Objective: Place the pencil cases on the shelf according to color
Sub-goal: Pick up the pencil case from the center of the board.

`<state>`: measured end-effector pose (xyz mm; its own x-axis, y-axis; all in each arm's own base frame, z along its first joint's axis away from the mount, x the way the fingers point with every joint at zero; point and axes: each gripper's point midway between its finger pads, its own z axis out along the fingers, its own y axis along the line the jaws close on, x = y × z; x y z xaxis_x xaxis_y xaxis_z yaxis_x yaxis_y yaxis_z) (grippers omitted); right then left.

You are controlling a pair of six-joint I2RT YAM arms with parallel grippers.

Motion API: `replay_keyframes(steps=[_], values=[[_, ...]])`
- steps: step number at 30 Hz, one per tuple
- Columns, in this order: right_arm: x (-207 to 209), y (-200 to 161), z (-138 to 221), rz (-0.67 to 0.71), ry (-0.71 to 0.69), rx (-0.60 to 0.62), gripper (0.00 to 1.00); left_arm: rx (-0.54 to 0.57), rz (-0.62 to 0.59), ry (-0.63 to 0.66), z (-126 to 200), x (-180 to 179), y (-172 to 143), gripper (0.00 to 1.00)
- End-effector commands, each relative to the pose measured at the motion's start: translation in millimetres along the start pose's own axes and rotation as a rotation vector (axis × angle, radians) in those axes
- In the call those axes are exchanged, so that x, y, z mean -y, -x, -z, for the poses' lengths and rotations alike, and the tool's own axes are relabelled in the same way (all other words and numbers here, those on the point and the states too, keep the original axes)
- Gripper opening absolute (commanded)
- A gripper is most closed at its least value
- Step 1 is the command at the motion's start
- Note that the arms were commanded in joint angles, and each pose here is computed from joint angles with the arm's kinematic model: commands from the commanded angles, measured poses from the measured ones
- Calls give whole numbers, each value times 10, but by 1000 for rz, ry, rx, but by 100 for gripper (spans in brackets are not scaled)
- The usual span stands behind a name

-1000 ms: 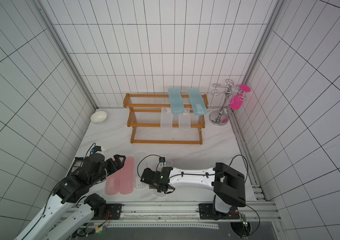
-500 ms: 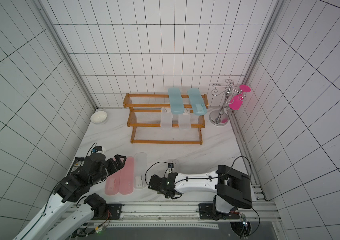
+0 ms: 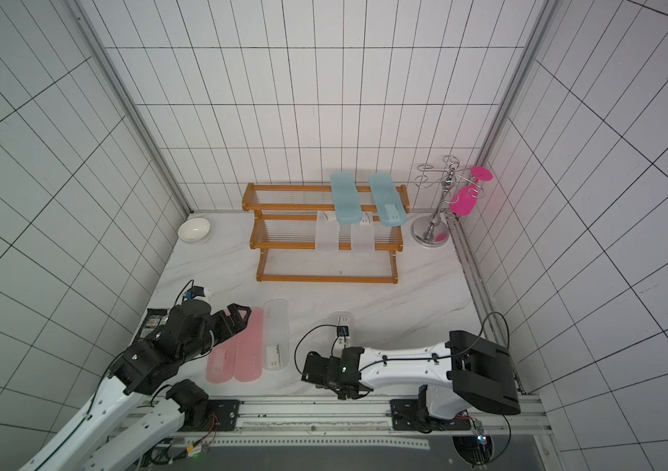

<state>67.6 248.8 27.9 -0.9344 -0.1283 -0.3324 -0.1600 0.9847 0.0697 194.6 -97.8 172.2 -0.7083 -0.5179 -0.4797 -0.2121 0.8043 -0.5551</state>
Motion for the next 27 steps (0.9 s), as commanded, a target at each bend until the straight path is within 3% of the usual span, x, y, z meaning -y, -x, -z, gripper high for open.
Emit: replay_keyframes(steps=[1, 8, 18, 27], values=[[-113, -77, -28, -17, -12, -12, 99, 32, 2, -37, 65, 107, 89, 98], [-64, -112, -125, -27, -51, 4, 100, 35, -3, -36, 67, 97, 86, 98], [-20, -30, -42, -26, -46, 64, 85, 39, 4, -35, 54, 95, 93, 98], [4, 100, 262, 19, -76, 146, 74, 82, -1, -28, 112, 100, 184, 98]])
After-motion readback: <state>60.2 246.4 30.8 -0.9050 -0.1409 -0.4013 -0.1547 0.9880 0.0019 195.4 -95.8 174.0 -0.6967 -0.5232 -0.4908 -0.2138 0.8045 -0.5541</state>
